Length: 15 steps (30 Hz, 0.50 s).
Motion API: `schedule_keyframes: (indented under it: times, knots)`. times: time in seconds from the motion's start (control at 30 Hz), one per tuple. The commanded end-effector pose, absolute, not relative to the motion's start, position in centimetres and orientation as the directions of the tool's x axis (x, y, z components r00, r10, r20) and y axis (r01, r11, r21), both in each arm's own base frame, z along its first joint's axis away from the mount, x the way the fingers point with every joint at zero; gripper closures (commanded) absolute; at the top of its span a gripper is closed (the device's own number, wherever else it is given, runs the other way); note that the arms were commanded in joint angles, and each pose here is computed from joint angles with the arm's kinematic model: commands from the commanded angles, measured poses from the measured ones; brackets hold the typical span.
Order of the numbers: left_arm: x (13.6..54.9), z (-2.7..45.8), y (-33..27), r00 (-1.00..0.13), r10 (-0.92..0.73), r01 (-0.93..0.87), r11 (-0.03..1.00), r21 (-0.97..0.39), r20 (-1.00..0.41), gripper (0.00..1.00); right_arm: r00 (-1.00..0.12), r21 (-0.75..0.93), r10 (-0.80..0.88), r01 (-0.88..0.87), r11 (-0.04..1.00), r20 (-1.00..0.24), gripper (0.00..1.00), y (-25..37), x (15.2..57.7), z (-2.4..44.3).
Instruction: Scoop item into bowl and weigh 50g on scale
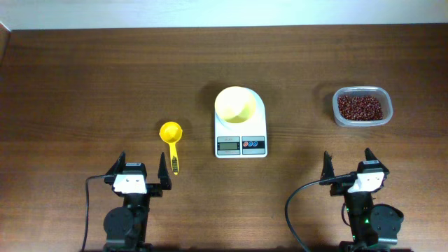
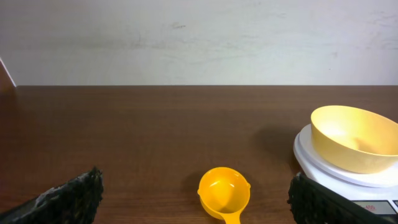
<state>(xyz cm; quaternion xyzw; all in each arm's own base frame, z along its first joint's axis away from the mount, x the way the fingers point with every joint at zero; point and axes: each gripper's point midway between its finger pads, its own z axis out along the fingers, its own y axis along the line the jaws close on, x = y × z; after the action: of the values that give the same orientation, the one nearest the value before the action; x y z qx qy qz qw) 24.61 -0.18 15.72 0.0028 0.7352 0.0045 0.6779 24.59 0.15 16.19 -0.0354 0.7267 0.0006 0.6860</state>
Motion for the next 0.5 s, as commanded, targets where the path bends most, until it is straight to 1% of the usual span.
schedule_keyframes:
  times: [0.0,0.2,0.3,0.33,0.4,0.43,0.47]
  knots:
    - [24.6,15.7,-0.2,-0.079,0.025,0.004,1.000,0.025,-0.997,0.01,-0.065,-0.046,-0.049,-0.043,0.998,-0.997,0.01,0.0,24.6,15.8]
    - [24.4,17.3,-0.2,-0.049,0.024,0.003,1.000,0.024,-0.999,0.01,-0.065,-0.046,-0.049,-0.043,0.998,-0.997,0.01,0.0,24.6,15.8]
    - [24.0,18.7,-0.1,-0.065,0.025,-0.001,1.000,0.025,-0.998,0.01,-0.065,-0.046,-0.049,-0.043,0.998,-0.997,0.01,0.0,24.6,15.8]
    - [24.0,19.7,0.1,-0.057,0.024,-0.014,1.000,0.025,-0.998,0.01,-0.065,-0.046,-0.049,-0.043,0.998,-0.997,0.01,0.0,24.6,15.8]
    - [23.7,23.2,1.8,-0.052,0.025,-0.114,0.993,0.031,-0.998,0.01,-0.065,-0.046,-0.049,-0.043,0.998,-0.997,0.01,0.0,24.6,15.8]
    - [23.8,24.1,1.8,-0.065,0.025,-0.114,0.993,0.032,-0.998,0.01,-0.065,-0.046,-0.049,-0.043,0.998,-0.997,0.01,0.0,24.6,15.8]
    - [24.1,25.5,1.9,-0.120,0.033,-0.114,0.992,0.047,-0.992,0.01,-0.065,-0.046,-0.049,-0.043,0.998,-0.997,0.01,0.0,24.6,15.8]
